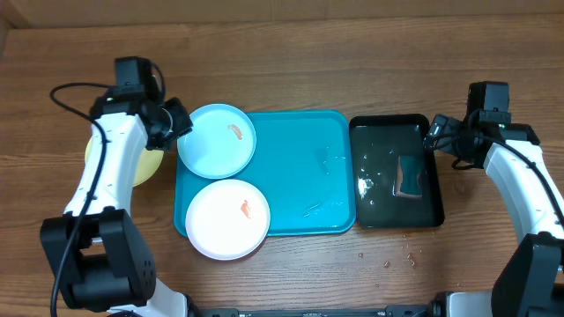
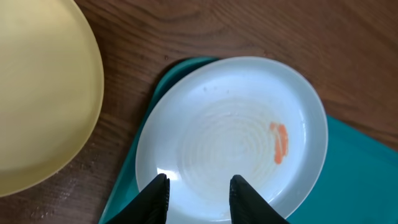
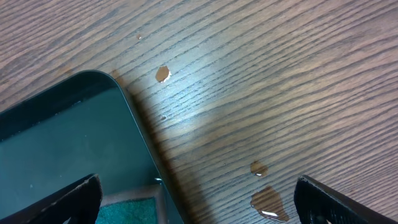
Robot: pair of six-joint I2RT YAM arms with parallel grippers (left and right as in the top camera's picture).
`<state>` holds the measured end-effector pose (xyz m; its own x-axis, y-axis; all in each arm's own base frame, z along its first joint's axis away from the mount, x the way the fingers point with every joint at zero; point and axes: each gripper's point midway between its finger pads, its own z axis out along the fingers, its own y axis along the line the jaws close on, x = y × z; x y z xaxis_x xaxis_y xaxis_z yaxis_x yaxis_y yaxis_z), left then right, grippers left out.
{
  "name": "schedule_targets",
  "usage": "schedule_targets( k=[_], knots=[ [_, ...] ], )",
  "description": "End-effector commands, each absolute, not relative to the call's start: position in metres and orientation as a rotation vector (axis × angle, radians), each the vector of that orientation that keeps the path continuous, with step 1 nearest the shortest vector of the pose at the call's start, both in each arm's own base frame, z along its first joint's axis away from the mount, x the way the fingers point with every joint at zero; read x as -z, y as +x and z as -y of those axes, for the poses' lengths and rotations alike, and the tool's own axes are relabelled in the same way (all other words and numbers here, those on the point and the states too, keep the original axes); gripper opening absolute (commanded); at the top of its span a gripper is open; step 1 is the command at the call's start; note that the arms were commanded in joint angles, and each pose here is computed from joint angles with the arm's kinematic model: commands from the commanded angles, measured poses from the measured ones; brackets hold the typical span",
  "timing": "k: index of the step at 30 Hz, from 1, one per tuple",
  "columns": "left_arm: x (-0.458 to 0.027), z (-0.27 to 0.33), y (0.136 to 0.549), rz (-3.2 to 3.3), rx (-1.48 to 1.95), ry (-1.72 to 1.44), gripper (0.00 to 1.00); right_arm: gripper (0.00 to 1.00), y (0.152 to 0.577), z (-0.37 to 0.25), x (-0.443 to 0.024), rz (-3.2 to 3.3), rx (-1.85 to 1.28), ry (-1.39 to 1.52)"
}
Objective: Clean dirty plates on tray and stack at the side
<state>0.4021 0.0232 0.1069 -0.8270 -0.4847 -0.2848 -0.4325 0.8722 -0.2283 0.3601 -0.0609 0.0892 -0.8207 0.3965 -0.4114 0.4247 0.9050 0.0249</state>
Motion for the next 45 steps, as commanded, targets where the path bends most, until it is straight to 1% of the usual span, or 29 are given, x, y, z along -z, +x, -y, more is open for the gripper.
schedule_targets(
  k=[1, 9, 10, 12, 13, 20, 27, 32, 34, 40, 45],
  knots=[
    [-0.098, -0.033, 0.391, -2.736, 0.029, -0.670, 0.36, 1.00, 0.366, 0.061, -0.099, -2.622, 0.084, 0.601],
    [-0.072, -0.037, 0.373, -2.784, -0.022, -0.689, 0.37, 1.00, 0.366, 0.061, -0.099, -2.622, 0.084, 0.601],
    [-0.070, -0.038, 0.372, -2.786, -0.024, -0.691, 0.36, 1.00, 0.366, 0.061, -0.099, -2.622, 0.084, 0.601],
    [-0.064, -0.038, 0.370, -2.787, -0.027, -0.694, 0.30, 1.00, 0.366, 0.061, -0.099, -2.622, 0.084, 0.601],
    [-0.061, -0.038, 0.369, -2.786, -0.027, -0.693, 0.29, 1.00, 0.366, 0.061, -0.099, -2.621, 0.085, 0.601],
    [-0.048, -0.039, 0.368, -2.768, -0.031, -0.692, 0.28, 1.00, 0.366, 0.061, -0.099, -2.622, 0.084, 0.601],
    [-0.046, -0.048, 0.368, -2.747, -0.100, -0.701, 0.29, 1.00, 0.366, 0.061, -0.099, -2.622, 0.084, 0.601],
    [-0.042, -0.047, 0.366, -2.749, -0.098, -0.699, 0.25, 1.00, 0.366, 0.061, -0.099, -2.621, 0.084, 0.601],
    [-0.038, -0.046, 0.366, -2.744, -0.094, -0.696, 0.22, 1.00, 0.366, 0.061, -0.099, -2.622, 0.084, 0.601],
    [-0.029, -0.045, 0.365, -2.727, -0.081, -0.692, 0.23, 1.00, 0.366, 0.061, -0.099, -2.622, 0.084, 0.601],
    [-0.029, -0.045, 0.367, -2.720, -0.072, -0.690, 0.18, 1.00, 0.366, 0.061, -0.099, -2.622, 0.084, 0.601]
  ],
)
